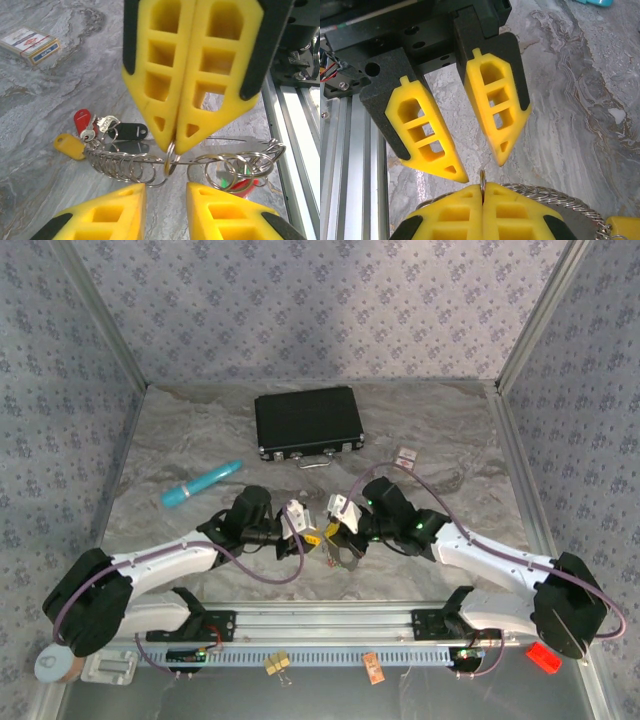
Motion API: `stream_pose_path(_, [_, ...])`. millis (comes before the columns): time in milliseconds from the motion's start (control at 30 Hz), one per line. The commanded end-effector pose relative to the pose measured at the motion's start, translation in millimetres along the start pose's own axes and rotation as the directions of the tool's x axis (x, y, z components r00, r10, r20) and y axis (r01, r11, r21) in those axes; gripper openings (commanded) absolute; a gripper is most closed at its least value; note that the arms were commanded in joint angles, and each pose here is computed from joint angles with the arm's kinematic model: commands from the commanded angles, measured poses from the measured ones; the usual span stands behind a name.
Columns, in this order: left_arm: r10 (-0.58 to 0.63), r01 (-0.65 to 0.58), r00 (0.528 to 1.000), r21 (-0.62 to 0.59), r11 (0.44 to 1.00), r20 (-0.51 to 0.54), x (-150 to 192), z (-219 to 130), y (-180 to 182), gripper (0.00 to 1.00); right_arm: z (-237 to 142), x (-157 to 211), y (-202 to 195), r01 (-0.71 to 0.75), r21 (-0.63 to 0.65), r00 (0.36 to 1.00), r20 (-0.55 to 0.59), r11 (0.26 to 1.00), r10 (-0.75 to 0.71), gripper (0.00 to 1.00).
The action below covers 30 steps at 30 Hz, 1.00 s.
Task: Put the keys on the keyring
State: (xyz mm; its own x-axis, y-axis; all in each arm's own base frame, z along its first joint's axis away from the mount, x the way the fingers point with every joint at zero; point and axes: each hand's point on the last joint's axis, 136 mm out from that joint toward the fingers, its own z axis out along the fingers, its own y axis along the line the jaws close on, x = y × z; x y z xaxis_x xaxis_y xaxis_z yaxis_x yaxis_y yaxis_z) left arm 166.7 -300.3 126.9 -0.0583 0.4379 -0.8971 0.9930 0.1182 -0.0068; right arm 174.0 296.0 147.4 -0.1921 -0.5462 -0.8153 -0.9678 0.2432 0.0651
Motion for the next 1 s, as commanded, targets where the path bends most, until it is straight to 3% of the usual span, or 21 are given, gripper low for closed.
stream_pose_path(0, [0.062,-0.064,0.997,0.044,0.997,0.051,-11.3,-2.3,-10.4,0.27,0.6,-12.5,5.5,0.046,-0.035,0.999,0.020,0.998,-0.045,0.00])
stream_pose_path(267, [0.061,-0.063,0.997,0.041,0.997,0.048,-12.1,-1.4,-9.4,0.25,4.4,-13.0,8.6,0.055,-0.057,0.998,0.011,0.997,-0.055,0.00])
stream_pose_path(800, [0.043,-0.048,0.996,0.057,0.997,0.075,-26.1,-4.7,-11.5,0.00,7.1,-15.7,4.4,0.050,-0.040,0.999,-0.006,0.998,-0.051,0.00])
stream_pose_path(833, [0.031,-0.035,0.997,0.053,0.998,0.072,-26.4,-5.3,-11.0,0.00,5.7,-17.3,0.4,0.038,-0.015,0.999,-0.003,0.999,-0.038,0.03])
stream_pose_path(900, [-0.024,0.023,0.998,0.020,1.000,0.056,-26.9,-6.5,-5.1,0.00,-2.2,-19.4,-8.3,-0.003,0.028,1.000,0.009,1.000,0.003,0.27])
stream_pose_path(967, [-0.145,0.147,0.989,-0.060,0.987,0.033,-25.0,-7.1,10.2,0.00,-13.4,-22.2,-13.9,-0.025,0.071,0.999,0.033,0.997,0.023,0.35])
